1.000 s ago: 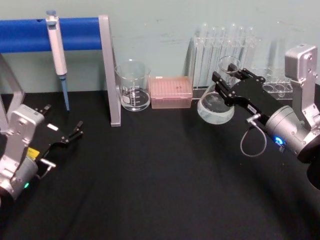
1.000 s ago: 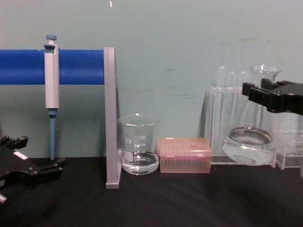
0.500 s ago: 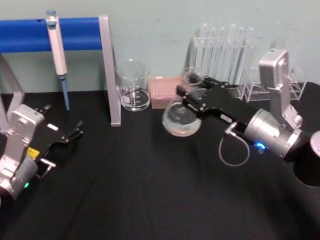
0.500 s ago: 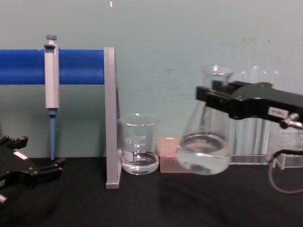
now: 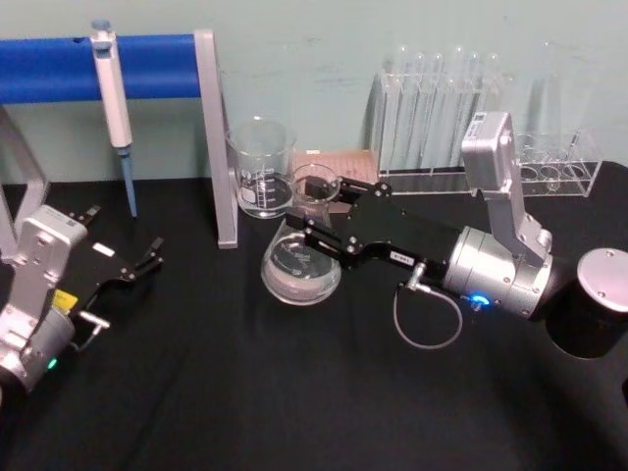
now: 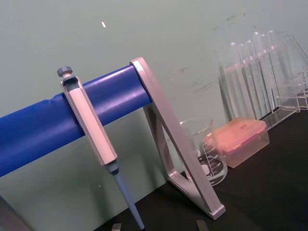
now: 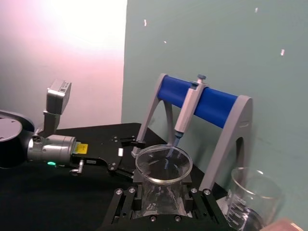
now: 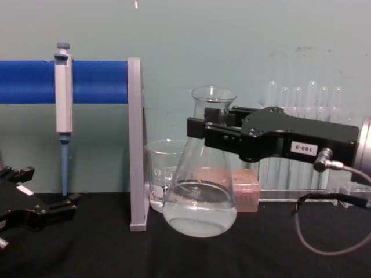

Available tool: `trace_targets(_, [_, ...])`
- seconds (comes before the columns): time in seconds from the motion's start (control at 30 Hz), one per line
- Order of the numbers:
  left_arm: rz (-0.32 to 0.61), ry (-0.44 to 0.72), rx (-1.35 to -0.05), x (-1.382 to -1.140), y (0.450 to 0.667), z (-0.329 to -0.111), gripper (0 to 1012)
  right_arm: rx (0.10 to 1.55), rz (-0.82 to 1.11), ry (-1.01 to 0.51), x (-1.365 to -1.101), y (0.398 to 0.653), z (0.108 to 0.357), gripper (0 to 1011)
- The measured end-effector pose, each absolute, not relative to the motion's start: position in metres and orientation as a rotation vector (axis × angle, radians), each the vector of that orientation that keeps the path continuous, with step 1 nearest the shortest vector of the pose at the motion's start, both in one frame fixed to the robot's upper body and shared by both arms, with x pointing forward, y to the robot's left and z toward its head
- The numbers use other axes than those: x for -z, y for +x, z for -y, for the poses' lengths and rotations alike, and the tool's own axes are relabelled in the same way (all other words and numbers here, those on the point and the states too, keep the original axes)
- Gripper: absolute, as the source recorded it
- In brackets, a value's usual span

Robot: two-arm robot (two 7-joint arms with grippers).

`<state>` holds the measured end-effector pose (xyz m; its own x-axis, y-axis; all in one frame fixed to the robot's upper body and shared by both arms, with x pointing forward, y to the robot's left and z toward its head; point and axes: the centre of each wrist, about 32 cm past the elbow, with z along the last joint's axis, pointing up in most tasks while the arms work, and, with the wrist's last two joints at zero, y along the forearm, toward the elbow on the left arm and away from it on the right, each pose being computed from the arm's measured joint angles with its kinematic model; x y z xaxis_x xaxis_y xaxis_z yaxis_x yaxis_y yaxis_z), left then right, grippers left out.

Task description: Grasp the erlenmeyer flask with one hand, shake it three times, then place it back.

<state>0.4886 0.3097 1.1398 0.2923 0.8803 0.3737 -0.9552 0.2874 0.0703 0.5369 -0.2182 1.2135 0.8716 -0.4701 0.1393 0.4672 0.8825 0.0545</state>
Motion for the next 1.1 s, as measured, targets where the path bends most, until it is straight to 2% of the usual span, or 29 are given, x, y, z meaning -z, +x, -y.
trace_targets(0.27, [0.285, 0.304, -1.248, -1.14, 0.489, -0.31, 1001, 0.474, 0.147, 0.023, -1.213, 0.54, 0.218, 453])
trace_targets(0.47, [0.285, 0.304, -1.248, -1.14, 0.489, -0.31, 1001, 0.529, 0.143, 0.031, -1.212, 0.542, 0.225, 453])
trace_targets(0.6, [0.285, 0.304, -1.248, -1.14, 0.489, -0.31, 1001, 0.595, 0.14, 0.036, -1.211, 0.542, 0.234, 453])
trace_targets(0.8, [0.285, 0.304, -1.248, -1.14, 0.489, -0.31, 1001, 0.783, 0.135, 0.046, -1.211, 0.539, 0.261, 456])
trace_targets(1.1, [0.285, 0.304, -1.248, -1.14, 0.489, -0.31, 1001, 0.99, 0.131, 0.041, -1.211, 0.527, 0.295, 453])
